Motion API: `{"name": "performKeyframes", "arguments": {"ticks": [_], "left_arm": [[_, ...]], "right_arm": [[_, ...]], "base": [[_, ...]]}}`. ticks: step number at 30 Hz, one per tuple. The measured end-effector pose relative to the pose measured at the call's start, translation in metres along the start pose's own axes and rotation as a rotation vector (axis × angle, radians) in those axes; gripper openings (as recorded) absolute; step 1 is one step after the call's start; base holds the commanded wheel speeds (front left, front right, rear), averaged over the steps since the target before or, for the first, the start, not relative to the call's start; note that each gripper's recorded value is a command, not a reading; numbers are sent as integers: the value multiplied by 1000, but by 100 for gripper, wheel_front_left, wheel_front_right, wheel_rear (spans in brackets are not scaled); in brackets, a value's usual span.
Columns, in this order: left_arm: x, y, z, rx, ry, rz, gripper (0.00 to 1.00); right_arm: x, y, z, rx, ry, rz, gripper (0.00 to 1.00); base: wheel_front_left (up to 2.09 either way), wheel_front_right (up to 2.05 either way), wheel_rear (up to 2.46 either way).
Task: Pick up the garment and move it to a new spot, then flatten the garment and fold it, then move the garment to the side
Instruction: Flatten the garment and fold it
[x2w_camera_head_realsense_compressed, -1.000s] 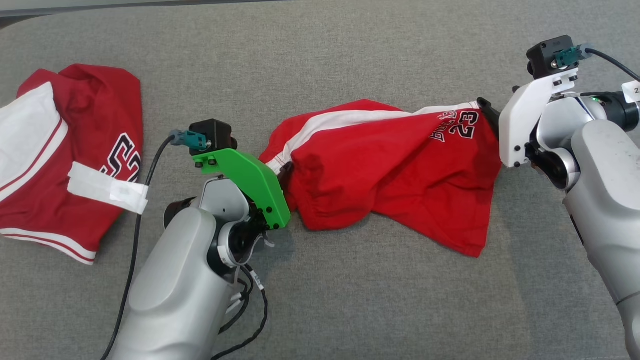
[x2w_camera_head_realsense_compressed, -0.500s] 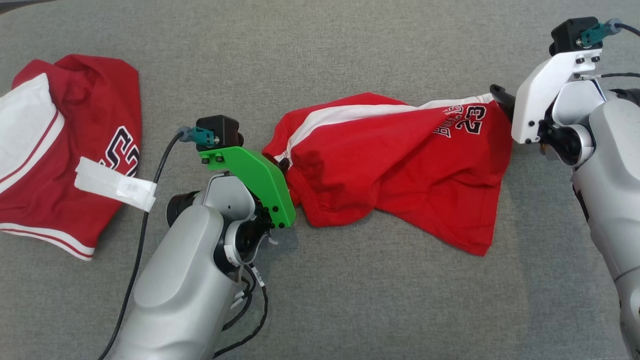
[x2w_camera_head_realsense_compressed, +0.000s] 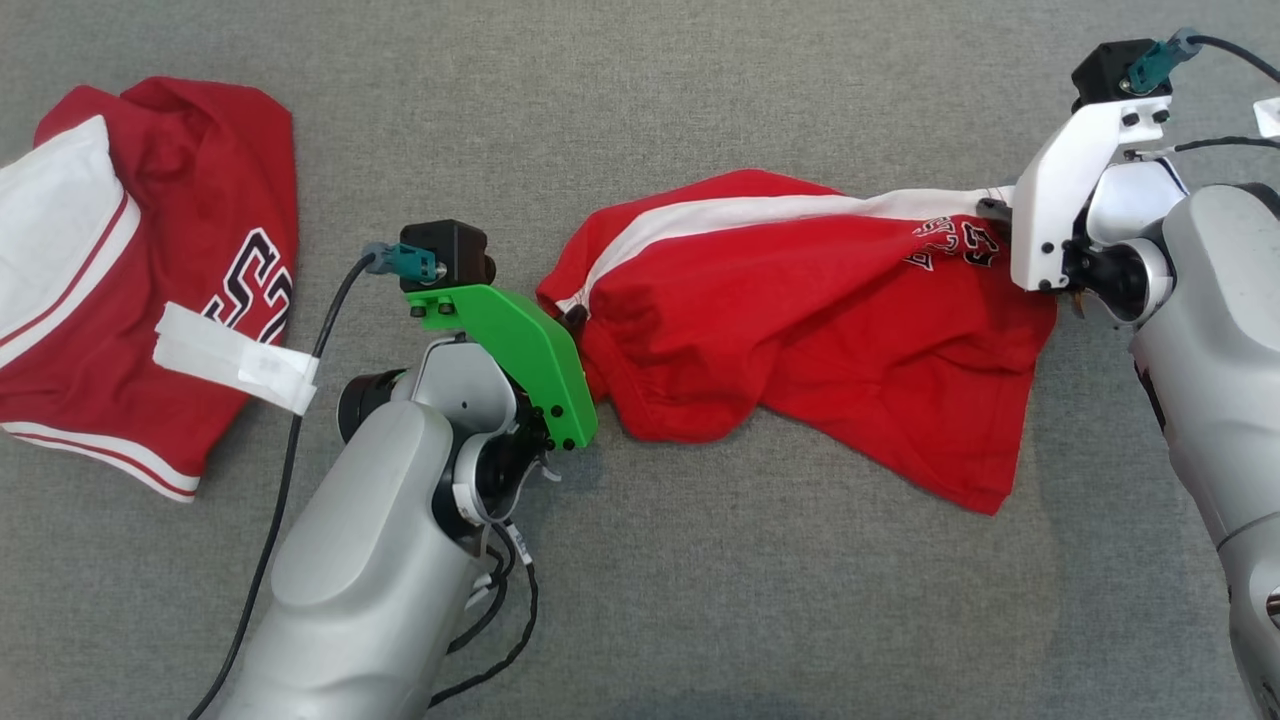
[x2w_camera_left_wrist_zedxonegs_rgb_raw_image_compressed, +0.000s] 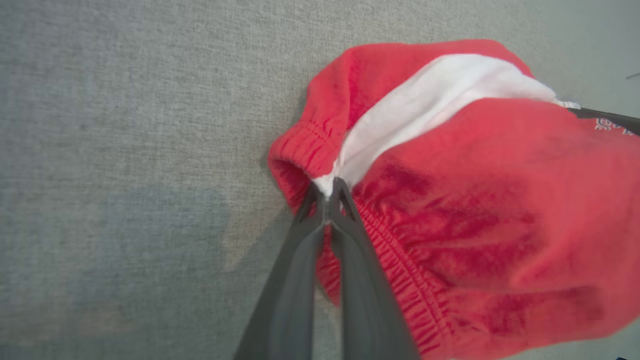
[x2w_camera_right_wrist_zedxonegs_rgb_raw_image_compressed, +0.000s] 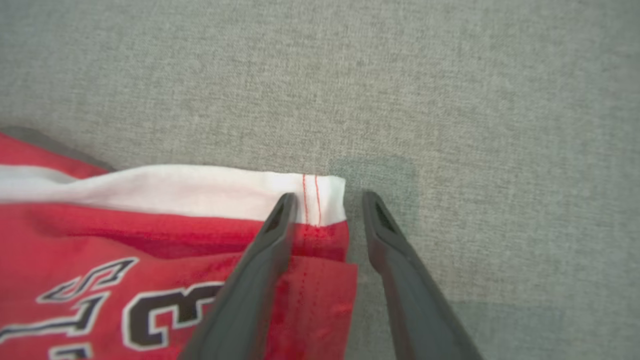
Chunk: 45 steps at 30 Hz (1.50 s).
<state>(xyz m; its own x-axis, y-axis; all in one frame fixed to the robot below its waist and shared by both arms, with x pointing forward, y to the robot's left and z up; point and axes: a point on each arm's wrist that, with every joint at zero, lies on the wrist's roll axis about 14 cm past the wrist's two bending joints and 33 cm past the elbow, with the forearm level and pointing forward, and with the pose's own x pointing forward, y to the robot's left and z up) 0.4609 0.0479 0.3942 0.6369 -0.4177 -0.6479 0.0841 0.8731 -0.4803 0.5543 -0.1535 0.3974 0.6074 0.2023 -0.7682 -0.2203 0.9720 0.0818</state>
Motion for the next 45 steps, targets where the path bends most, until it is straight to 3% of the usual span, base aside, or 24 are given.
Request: {"name": "performKeyframes", "arguments": {"ticks": [1, 2, 4, 5, 12, 17, 23, 29, 32, 41, 45], "left_arm": [[0, 1, 0, 0, 1, 1, 0], [1, 1, 0, 0, 2, 3, 0], [1, 3, -2, -2, 7, 6, 0], [1, 3, -2, -4, 7, 7, 0], [-2, -4, 29, 3, -120, -28, 0], [-6, -27, 65, 40, -227, -117, 0], [-11, -50, 140, 72, -404, -180, 0], [-18, -76, 203, -29, -499, -357, 0], [-21, -83, 228, -110, -543, -440, 0], [-37, -88, 299, -127, -816, -503, 0], [-59, -90, 321, -94, -950, -496, 0]], "right_arm": [[1, 1, -3, -2, 16, 1, 36], [2, 1, -4, -5, 24, 2, 36], [4, 3, -4, -11, 29, 7, 3], [4, 5, -2, -17, 21, 11, 0], [-7, 5, 24, -40, -113, 14, 0], [-23, 13, 52, -60, -261, 40, 0], [-56, 4, 121, -100, -529, 23, 0], [-88, -2, 191, -143, -764, -2, 0], [-105, 1, 223, -181, -877, -14, 0], [-167, 9, 298, -380, -1230, -109, 0], [-187, 16, 312, -440, -1307, -130, 0]], "base": [[0, 0, 0], [0, 0, 0], [0, 0, 0], [0, 0, 0], [0, 0, 0], [0, 0, 0], [0, 0, 0], [0, 0, 0], [0, 0, 0], [0, 0, 0], [0, 0, 0]]}}
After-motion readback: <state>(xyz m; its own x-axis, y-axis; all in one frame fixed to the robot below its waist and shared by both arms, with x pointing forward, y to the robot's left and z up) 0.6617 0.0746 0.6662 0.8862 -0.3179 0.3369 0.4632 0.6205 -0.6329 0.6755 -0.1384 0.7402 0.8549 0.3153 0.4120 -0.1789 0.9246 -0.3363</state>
